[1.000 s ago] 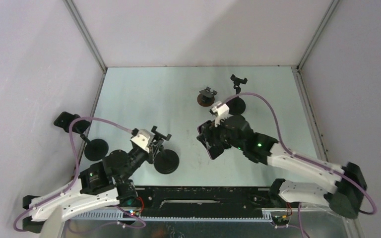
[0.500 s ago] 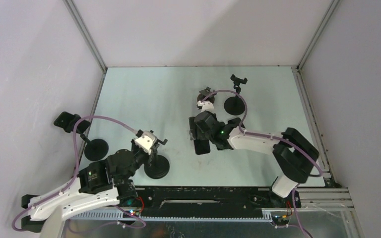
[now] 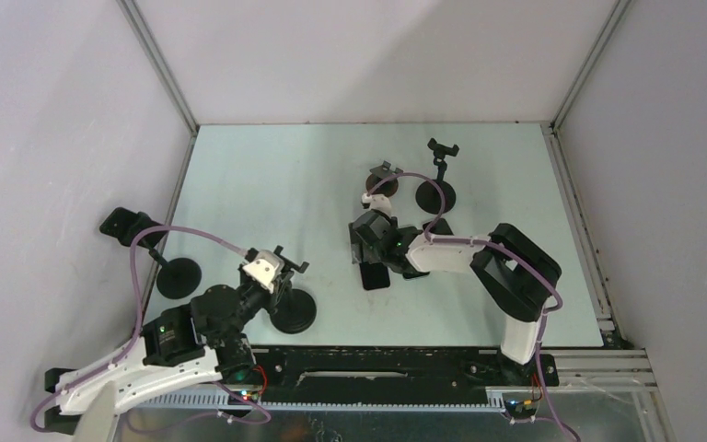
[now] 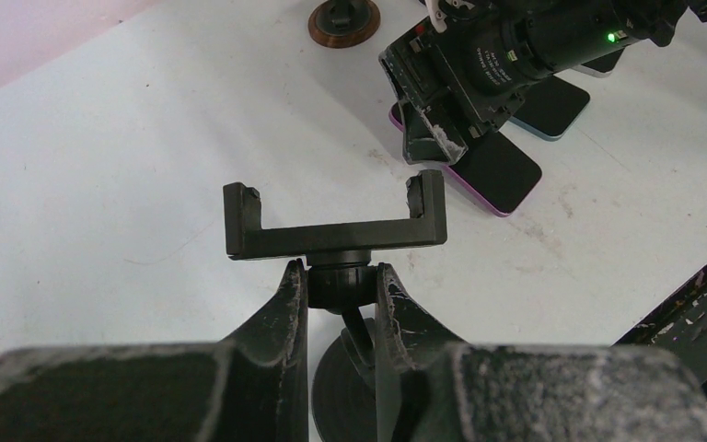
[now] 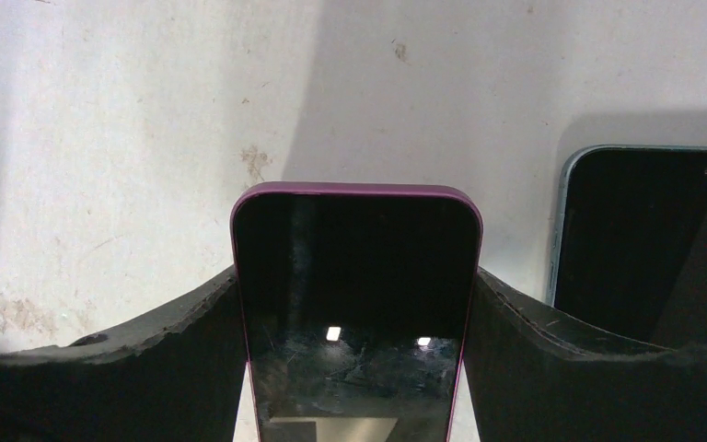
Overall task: Remove the phone from the phone stand
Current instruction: Place the phone at the center of the board.
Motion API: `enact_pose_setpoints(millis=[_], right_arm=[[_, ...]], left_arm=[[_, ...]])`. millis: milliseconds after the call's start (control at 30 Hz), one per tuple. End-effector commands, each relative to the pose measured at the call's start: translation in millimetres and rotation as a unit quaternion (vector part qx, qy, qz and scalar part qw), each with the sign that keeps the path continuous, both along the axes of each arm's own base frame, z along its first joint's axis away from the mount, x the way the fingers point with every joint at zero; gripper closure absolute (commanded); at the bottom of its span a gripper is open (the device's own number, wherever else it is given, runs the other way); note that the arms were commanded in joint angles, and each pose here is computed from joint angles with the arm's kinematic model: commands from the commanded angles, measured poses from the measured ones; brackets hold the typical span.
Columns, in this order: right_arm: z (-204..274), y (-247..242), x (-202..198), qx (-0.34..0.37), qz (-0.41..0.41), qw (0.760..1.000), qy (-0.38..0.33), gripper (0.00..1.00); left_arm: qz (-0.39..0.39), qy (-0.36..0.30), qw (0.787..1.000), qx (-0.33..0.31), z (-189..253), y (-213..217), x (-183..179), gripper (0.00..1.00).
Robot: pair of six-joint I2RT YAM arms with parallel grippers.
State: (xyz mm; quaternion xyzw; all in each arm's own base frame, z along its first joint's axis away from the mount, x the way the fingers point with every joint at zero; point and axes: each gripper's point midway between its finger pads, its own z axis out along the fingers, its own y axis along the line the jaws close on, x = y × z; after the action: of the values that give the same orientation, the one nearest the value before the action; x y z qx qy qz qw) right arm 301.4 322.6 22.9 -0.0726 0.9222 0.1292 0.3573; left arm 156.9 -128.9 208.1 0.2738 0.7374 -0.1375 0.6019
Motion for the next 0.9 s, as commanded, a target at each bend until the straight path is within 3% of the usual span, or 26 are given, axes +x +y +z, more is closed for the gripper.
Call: enact_pose_setpoints(millis=[0, 867], right_arm=[[5.4, -0.7, 15.7, -0.008, -0.021, 1.000, -0.019, 1.00], [-42.2, -43.3, 4.4, -0.101, -0.022, 0.994, 0.044, 0.56]], left_arm=[[0.000, -0.029, 0.999, -0.043, 28.4, -8.0, 5.3, 1.00], [-0.012, -0.028, 0.999, -0.015, 21.1, -13.0, 5.3, 1.00]])
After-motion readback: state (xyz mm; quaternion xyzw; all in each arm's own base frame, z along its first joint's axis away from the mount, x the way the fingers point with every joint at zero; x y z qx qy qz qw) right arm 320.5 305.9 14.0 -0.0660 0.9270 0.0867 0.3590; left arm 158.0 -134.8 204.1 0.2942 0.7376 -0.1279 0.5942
